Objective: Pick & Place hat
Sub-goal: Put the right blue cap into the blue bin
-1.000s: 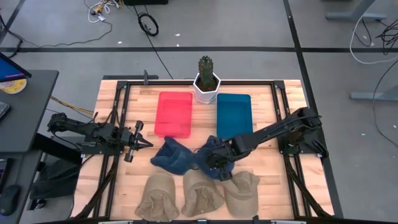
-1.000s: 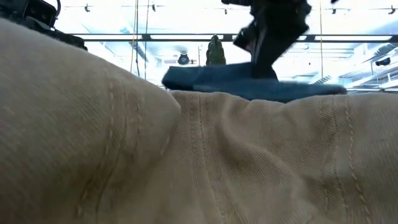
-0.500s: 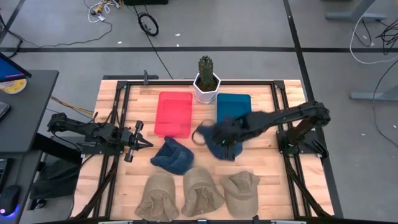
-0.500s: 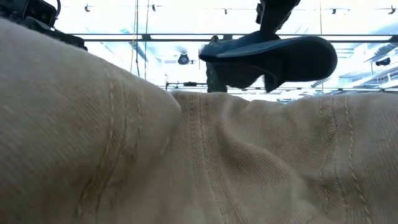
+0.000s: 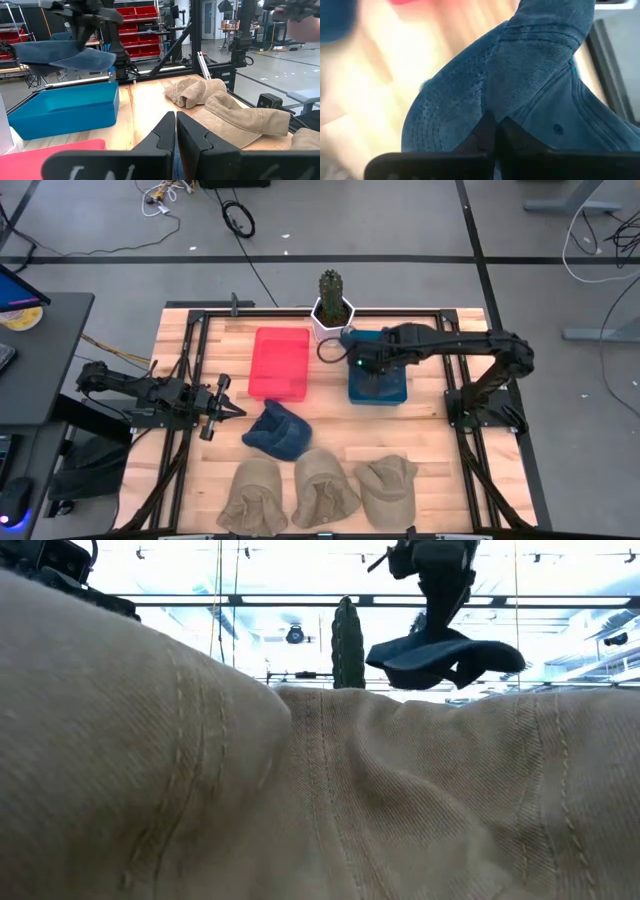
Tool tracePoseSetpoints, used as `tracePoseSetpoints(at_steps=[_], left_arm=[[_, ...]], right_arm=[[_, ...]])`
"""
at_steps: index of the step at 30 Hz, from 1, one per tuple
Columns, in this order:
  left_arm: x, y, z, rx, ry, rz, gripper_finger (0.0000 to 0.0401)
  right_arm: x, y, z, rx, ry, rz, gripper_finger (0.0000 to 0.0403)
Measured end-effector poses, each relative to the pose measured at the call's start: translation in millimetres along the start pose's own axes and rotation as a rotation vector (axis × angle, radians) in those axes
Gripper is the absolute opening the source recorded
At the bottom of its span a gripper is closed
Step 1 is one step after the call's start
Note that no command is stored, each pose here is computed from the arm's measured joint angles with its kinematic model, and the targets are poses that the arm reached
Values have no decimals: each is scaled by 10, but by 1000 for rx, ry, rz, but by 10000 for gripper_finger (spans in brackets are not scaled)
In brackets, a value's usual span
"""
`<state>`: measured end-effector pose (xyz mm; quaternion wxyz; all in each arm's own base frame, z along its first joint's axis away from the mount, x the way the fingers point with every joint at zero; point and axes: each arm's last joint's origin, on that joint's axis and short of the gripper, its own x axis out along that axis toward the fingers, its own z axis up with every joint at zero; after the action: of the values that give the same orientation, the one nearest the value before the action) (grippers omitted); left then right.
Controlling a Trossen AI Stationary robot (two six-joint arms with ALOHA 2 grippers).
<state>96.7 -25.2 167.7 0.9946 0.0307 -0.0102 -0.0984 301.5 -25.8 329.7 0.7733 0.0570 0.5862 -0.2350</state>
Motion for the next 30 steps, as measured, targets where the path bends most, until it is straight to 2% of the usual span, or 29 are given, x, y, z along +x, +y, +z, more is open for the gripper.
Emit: tracePoseSetpoints(at_steps=[10,21,30], left_arm=[[0,0,0,0,0,0,21],[0,0,0,0,0,0,21],[0,0,0,0,0,0,21]], right_arm=[[573,-201,-67,30,62,-16,2],[1130,-261,-289,88,53,62,2],[1368,-277,-424,144,66,124,2]])
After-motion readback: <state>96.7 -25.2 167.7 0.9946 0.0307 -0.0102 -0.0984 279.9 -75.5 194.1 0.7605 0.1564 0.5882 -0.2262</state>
